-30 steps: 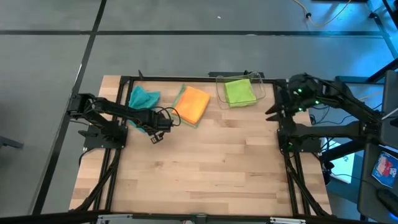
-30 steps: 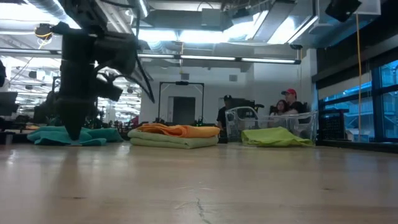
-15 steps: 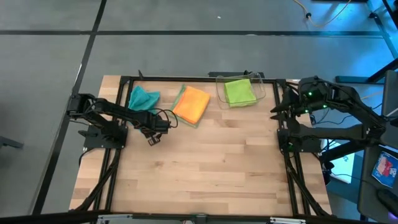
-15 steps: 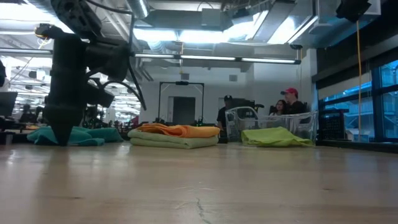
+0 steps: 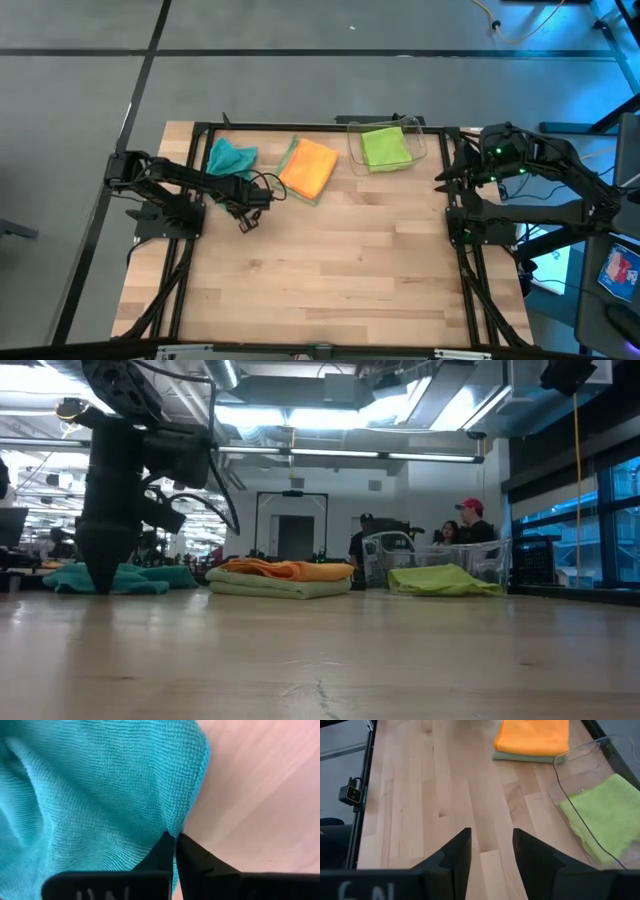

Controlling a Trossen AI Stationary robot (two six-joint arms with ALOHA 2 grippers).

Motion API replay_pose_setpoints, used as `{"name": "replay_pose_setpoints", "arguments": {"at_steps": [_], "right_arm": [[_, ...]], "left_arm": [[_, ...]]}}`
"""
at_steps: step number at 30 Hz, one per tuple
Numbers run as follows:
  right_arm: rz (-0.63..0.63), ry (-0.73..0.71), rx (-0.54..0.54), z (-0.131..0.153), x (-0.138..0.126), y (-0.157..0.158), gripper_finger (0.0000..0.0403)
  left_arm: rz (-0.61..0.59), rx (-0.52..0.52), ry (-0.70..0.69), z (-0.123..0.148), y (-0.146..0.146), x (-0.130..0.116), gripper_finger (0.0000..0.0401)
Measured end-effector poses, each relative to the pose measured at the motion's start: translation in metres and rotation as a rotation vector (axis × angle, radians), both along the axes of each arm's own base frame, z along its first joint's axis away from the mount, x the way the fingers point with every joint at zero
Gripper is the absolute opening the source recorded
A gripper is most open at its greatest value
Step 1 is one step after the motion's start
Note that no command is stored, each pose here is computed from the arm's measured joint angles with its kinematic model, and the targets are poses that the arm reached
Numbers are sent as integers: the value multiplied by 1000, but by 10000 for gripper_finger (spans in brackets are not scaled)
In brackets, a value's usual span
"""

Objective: Fold microfiber towels
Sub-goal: Fold the blue microfiber towel

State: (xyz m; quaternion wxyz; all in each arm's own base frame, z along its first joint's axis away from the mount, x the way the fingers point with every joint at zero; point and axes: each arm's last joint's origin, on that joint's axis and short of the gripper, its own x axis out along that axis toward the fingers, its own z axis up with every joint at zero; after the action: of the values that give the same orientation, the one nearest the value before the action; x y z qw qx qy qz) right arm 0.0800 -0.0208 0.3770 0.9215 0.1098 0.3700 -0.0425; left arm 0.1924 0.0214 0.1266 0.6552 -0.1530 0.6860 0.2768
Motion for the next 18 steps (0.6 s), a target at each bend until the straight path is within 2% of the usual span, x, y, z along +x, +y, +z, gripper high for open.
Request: {"name": "replay_pose_setpoints", "arguments": {"at_steps": [2, 4, 7, 11, 15, 18], "right_arm": [[0, 0, 0, 0, 0, 0, 147], [0, 0, 0, 0, 0, 0, 147], [0, 0, 0, 0, 0, 0, 147], [0, 0, 0, 0, 0, 0, 147], [0, -1, 0, 0, 0, 0, 147], [9, -6, 8, 0, 0, 0, 147]], "left_arm": [[2, -15, -41, 4, -4, 8, 2], [-1, -108, -187, 13, -13, 29, 1], [-37, -221, -302, 27, -30, 47, 0], [-85, -288, -576, 52, -64, 82, 0], [-119, -255, -775, 70, -97, 110, 0], [-139, -217, -841, 76, -117, 132, 0]]}}
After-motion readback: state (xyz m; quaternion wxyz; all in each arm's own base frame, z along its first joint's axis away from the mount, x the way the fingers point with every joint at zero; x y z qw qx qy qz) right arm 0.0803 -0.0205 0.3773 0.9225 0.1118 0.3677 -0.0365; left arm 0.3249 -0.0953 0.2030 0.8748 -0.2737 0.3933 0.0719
